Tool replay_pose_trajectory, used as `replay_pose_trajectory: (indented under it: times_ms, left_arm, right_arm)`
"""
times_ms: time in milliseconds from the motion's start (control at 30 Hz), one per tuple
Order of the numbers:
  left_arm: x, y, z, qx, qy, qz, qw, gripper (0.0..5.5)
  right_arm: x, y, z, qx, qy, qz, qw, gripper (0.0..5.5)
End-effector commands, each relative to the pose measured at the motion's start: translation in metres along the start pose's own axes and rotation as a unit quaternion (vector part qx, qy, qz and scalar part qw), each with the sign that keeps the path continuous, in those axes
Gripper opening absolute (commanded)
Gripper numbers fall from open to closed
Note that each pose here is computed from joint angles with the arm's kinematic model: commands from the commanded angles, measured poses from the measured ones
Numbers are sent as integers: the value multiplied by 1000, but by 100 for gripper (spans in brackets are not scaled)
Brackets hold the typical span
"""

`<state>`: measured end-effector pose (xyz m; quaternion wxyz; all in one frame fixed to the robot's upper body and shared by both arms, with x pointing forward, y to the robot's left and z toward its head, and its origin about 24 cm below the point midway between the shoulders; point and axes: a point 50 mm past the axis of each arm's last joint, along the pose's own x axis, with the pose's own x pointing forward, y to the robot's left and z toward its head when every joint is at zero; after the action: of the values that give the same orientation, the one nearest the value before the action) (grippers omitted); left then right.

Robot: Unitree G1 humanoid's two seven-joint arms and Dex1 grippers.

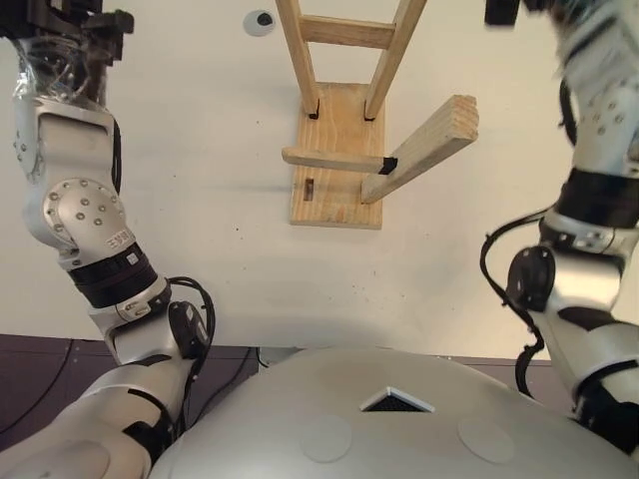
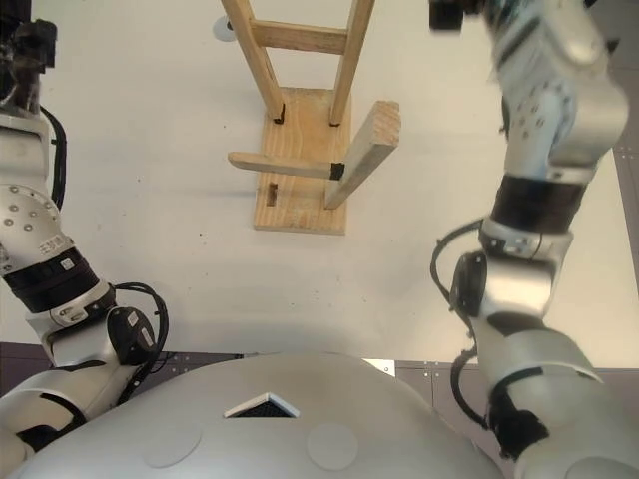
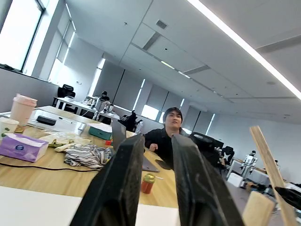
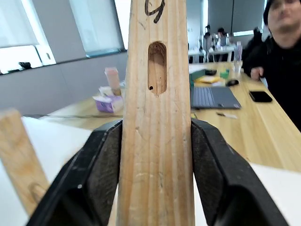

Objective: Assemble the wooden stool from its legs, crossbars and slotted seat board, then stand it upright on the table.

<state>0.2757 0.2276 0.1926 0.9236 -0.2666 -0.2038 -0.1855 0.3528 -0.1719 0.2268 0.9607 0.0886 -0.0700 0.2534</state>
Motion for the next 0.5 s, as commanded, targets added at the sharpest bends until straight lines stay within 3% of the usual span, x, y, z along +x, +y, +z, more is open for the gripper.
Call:
replay_pose_trajectory:
  times_ms: [33, 200, 500]
  left_arm:
    - [25, -35, 19, -90, -46, -106, 989, 177]
    - [46, -71, 22, -100, -25, -213, 972, 257]
    - [52, -91, 28, -80, -11, -278, 957, 383]
  right_arm:
    - [29, 52, 54, 35, -77, 226, 971, 204]
    - [22, 77, 57, 12, -52, 371, 927, 204]
    - [14, 79, 56, -44, -18, 423, 905, 204]
